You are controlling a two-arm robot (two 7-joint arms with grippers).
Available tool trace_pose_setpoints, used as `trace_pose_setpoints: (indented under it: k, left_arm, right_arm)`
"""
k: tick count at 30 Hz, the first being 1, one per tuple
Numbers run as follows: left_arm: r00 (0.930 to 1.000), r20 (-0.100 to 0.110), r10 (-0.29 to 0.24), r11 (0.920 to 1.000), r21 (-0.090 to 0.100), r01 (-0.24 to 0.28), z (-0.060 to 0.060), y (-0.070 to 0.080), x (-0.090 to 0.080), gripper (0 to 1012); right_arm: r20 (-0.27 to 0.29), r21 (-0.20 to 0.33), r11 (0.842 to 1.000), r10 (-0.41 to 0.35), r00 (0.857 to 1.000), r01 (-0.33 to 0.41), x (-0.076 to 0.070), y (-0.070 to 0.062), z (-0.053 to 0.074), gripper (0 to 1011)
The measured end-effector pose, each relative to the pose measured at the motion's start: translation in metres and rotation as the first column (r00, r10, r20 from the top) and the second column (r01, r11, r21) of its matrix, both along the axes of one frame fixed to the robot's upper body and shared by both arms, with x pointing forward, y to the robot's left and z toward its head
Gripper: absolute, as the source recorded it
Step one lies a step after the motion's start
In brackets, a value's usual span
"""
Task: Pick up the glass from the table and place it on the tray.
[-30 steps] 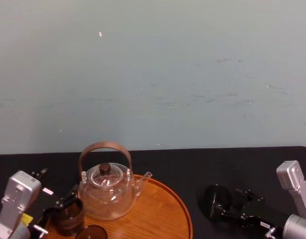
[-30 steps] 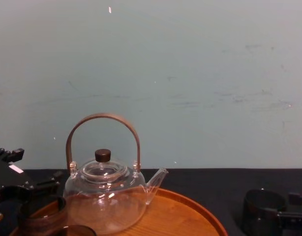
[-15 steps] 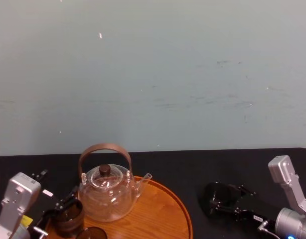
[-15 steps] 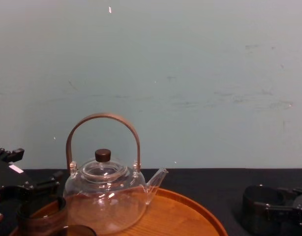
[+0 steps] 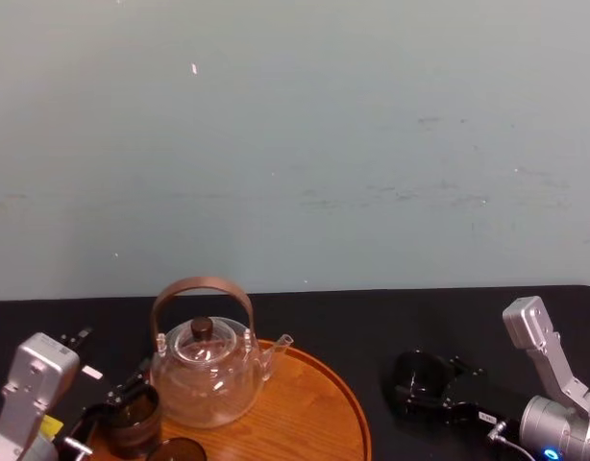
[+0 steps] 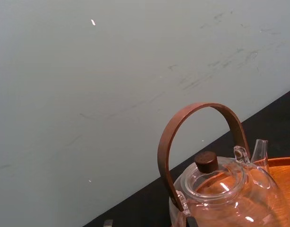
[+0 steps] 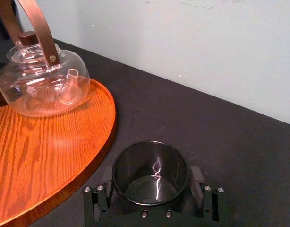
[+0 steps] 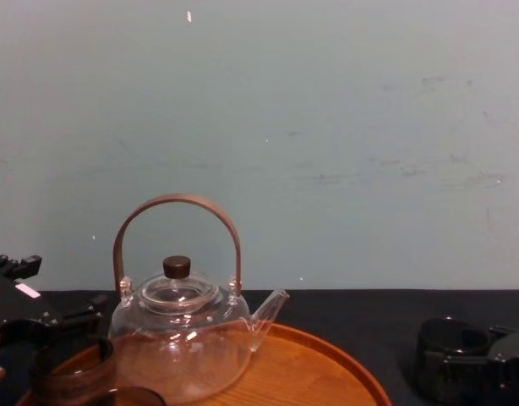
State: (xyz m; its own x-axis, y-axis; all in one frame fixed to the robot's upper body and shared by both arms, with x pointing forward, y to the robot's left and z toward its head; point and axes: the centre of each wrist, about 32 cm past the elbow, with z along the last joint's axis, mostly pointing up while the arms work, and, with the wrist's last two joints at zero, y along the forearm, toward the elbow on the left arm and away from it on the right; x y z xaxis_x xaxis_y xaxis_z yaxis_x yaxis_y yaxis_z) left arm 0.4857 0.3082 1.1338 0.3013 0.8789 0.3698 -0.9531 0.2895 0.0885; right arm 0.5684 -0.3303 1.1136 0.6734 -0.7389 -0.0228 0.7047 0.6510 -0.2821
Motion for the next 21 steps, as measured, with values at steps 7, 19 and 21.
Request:
trace_pose_setpoints:
  k: [7, 19, 21]
  left_arm:
    - [1.0, 0.0, 0.0, 1.0, 0.0, 0.0, 0.0, 0.0, 0.0, 1001]
    - [1.0, 0.0, 0.0, 1.0, 0.0, 0.0, 0.0, 0.0, 0.0, 1001]
    - [1.0, 0.0, 0.0, 1.0, 0.0, 0.0, 0.0, 0.0, 0.0, 1002]
  right_arm:
    - [0.001, 0.001, 1.0, -0.001, 1.0, 0.001, -0.0003, -0.0004, 0.0003, 1002]
    - [0.002, 0.003, 1.0, -0.002, 1.0, 0.002, -0.0006, -0.0007, 0.0005, 905]
    - [0.002, 0.003, 1.0, -0.002, 1.0, 0.002, -0.0007, -0.0008, 0.0005, 905]
